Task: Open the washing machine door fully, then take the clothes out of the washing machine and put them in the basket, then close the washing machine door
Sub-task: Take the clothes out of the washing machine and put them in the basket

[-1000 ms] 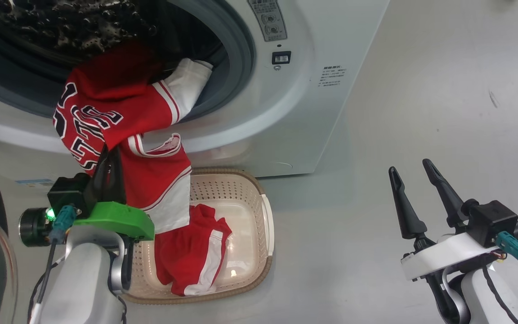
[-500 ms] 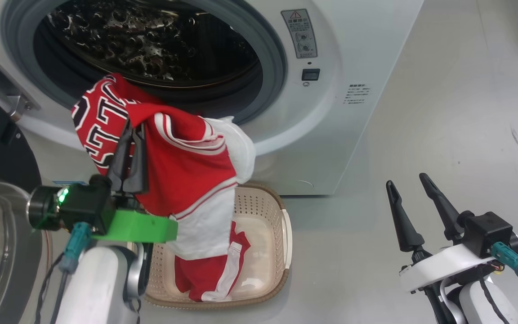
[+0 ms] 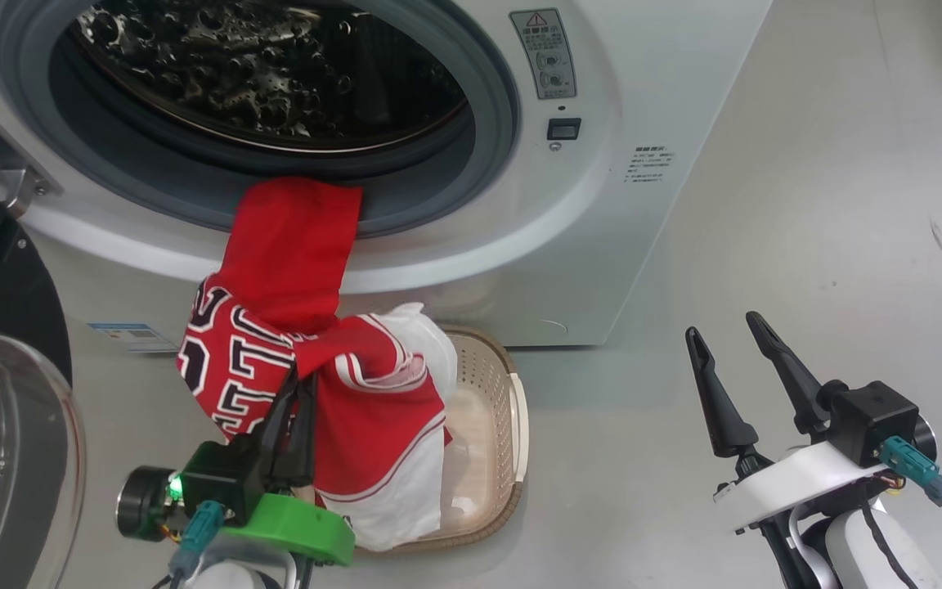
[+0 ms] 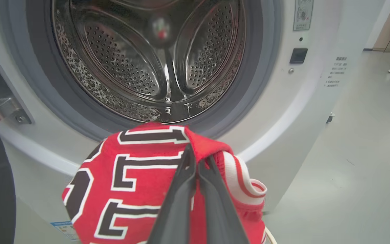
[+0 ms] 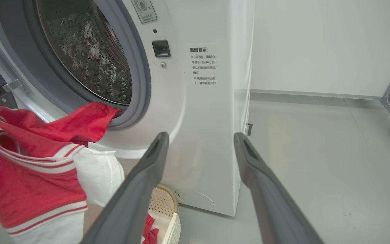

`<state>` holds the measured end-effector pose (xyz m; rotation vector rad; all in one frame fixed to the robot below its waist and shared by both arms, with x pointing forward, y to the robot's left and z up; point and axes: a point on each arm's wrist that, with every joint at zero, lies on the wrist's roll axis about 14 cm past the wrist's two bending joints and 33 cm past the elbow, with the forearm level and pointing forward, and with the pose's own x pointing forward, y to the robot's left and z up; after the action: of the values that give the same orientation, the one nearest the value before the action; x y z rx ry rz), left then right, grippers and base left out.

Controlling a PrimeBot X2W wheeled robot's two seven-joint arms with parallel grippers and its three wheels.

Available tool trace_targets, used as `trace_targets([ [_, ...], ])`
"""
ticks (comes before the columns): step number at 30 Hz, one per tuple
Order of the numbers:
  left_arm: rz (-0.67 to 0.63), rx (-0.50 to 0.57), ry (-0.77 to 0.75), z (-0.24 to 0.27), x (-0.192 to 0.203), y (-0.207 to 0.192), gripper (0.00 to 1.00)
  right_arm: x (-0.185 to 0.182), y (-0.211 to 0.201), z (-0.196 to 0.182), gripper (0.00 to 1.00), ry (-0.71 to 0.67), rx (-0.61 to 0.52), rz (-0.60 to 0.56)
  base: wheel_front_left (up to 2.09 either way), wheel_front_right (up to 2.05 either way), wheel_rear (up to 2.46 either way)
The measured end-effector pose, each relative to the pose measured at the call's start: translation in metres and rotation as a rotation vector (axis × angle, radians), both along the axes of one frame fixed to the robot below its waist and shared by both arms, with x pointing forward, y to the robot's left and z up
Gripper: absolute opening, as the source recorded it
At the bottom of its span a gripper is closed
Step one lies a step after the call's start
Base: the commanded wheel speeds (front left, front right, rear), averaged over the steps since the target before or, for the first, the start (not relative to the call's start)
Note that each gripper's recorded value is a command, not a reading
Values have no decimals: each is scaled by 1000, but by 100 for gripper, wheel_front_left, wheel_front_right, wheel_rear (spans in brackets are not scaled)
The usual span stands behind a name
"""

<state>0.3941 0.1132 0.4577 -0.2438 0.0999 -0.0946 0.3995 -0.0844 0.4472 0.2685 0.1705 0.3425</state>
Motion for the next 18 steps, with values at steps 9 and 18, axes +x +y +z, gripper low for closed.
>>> trace_targets([
  [9,-39,-1,231,-65,-13,-11,0,2,-10,-6,100,22,-3,-33,0,0,0],
  [18,-89,21,410,-120,-5,-22,0,5,-30,-16,100,49,-14,-96,0,0,0],
])
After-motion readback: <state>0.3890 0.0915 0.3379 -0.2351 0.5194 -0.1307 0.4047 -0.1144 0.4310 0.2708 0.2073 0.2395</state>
